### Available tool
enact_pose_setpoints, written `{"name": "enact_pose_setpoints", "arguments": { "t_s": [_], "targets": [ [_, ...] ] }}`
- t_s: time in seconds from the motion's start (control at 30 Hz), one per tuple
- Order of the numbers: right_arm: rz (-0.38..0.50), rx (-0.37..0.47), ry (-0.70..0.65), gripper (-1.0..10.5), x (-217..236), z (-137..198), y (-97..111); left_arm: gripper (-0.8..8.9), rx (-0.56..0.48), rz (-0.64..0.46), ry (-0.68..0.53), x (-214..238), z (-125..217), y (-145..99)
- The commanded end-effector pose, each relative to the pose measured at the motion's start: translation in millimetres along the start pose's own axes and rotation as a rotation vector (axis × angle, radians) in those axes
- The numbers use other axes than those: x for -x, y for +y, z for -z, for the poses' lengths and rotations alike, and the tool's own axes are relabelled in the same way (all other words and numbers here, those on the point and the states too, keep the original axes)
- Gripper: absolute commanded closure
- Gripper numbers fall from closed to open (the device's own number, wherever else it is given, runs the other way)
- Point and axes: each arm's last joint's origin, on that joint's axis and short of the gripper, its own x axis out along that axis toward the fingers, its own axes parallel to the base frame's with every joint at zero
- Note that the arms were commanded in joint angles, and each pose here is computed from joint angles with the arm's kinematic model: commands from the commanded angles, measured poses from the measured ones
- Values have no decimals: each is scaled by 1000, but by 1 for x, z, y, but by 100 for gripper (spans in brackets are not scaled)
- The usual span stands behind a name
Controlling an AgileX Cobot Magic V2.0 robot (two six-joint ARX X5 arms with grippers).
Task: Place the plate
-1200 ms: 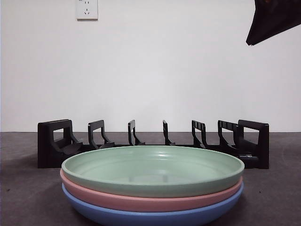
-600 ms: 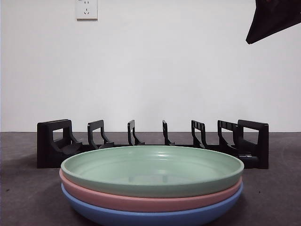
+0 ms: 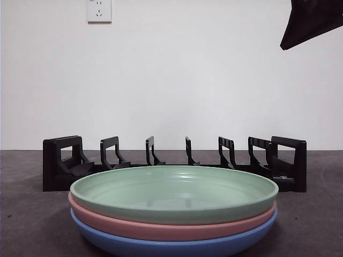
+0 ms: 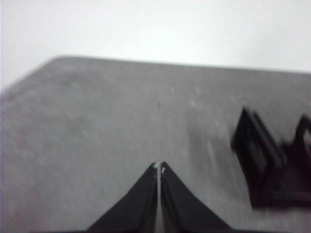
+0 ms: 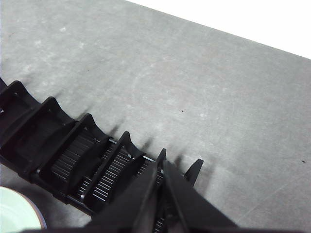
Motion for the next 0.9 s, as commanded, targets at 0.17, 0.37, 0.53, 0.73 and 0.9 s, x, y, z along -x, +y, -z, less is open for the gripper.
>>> {"name": "enact_pose_setpoints", "arguments": {
  "t_s": [0.17,0.37,0.53,0.73,0.9],
  "targets": [
    [-1,3,-19,927,-1,-4,0,806,-18,7,32,-1,25,2],
    [-2,4,-20,927,-1,-4,0,806,-18,7,36,-1,26,2],
    [-2,4,-20,927,-1,-4,0,806,-17,7,34,-1,26,2],
    [-2,4,-20,927,-1,-4,0,806,-17,7,34,-1,26,2],
    [51,54,-46,927,16,-4,1,806,-17,7,34,-1,26,2]
  ]
}}
